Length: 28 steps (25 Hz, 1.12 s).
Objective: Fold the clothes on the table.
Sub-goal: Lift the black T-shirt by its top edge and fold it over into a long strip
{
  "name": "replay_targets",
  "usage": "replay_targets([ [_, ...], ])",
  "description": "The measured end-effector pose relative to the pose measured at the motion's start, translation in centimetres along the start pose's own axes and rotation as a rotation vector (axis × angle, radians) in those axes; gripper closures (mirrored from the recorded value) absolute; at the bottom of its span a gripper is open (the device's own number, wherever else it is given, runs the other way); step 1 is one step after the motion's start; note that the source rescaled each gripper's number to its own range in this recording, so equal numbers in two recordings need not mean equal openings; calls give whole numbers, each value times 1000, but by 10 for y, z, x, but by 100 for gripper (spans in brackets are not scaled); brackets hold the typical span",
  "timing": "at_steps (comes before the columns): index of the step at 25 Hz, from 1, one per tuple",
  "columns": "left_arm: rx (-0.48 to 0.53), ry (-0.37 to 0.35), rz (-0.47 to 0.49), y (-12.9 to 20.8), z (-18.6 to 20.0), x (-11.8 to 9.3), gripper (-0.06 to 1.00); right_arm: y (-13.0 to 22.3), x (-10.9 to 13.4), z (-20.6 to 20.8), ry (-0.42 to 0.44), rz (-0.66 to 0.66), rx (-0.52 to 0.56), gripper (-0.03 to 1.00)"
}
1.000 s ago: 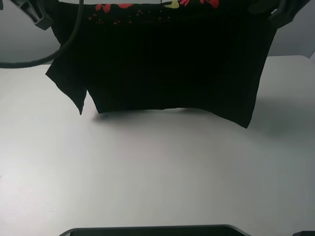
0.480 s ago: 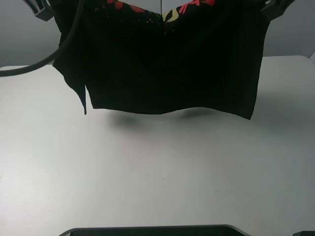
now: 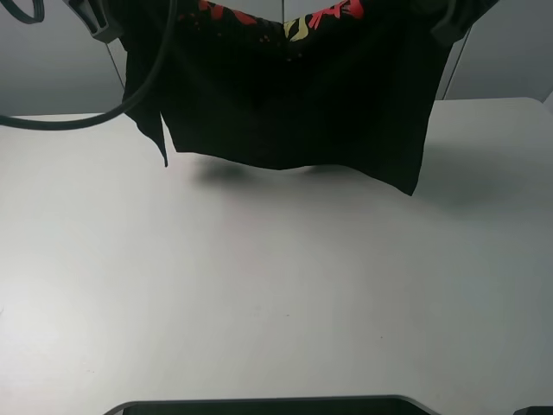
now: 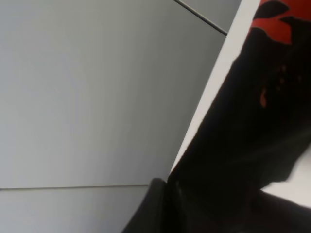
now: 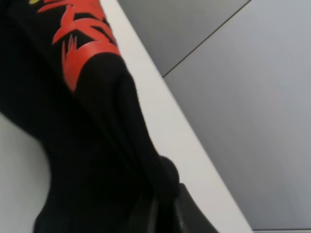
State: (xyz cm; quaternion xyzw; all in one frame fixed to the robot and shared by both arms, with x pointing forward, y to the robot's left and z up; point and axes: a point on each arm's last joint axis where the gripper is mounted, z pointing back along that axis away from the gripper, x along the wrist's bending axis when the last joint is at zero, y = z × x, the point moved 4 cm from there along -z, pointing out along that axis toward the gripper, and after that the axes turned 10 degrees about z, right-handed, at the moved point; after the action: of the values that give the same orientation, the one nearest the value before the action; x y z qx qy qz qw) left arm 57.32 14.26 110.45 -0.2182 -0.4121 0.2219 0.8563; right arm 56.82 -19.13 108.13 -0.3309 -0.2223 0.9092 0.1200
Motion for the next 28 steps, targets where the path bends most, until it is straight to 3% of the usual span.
replay_targets([
  [9,9,-73,17,17,-53,13,94,10,-8,-55,51,49,14,95],
  [17,-40,-125,118,-5,-44,38,94,5,-14,-57,29,41,14,95],
  [19,16,-99,128,-1,-43,31,94,6,-8,-57,-18,24,24,95],
  [22,164,-2,121,13,-41,12,94,8,5,-55,-124,-9,43,95],
  [28,443,307,100,44,-24,-30,94,14,42,-45,-413,-73,104,95],
])
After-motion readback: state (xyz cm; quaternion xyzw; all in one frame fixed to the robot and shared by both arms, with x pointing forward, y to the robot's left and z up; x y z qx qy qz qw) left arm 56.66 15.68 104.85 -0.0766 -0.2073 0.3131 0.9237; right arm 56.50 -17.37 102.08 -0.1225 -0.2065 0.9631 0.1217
